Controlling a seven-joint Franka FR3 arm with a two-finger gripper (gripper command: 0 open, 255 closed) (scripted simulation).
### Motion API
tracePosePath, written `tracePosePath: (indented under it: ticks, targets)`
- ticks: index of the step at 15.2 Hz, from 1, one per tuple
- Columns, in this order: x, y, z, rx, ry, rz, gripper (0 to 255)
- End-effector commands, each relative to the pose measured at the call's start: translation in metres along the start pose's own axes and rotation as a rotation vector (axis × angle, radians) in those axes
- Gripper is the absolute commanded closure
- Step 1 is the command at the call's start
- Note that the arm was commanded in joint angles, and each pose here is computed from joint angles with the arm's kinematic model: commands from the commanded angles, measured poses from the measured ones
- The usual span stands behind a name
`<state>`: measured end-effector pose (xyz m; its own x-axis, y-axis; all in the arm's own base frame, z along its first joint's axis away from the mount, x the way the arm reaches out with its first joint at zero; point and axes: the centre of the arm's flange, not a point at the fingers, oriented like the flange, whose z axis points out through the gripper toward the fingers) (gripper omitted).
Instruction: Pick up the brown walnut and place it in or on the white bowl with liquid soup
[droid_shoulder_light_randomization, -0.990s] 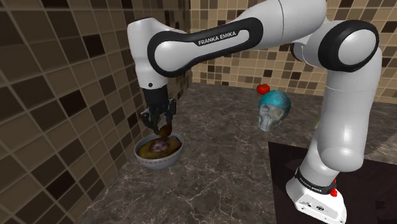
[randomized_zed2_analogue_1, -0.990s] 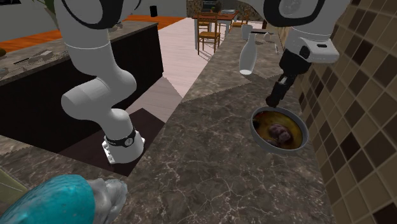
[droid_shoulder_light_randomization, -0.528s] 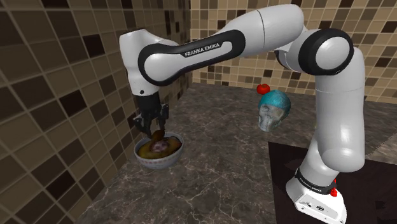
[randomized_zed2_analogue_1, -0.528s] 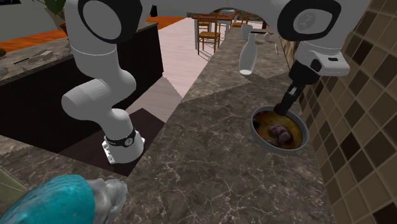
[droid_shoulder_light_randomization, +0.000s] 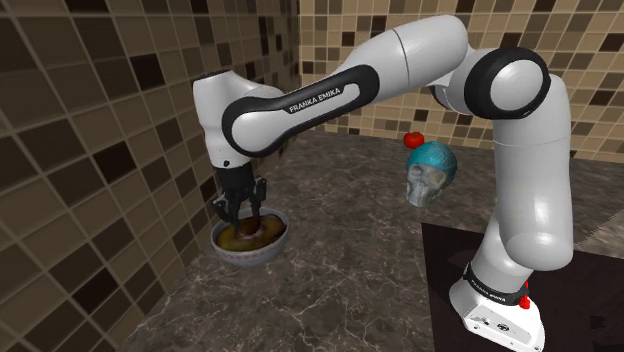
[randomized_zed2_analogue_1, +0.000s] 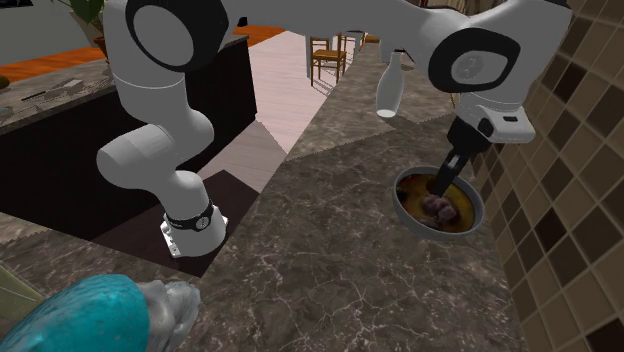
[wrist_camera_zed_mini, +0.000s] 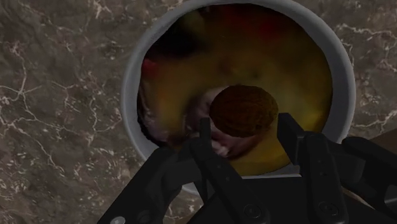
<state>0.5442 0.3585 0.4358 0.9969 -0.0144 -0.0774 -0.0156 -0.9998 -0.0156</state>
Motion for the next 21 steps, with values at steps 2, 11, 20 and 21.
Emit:
tracePosePath:
  ticks: [2, 11, 20, 21]
  targets:
    - [0.0, 0.0, 0.007, -0.003, -0.004, 0.001, 255]
    - [0.001, 0.0, 0.008, -0.003, -0.004, 0.0, 0]
    - [0.001, 0.0, -0.043, -0.003, -0.004, 0.001, 0]
    - [0.001, 0.0, -0.043, -0.003, -0.004, 0.001, 0]
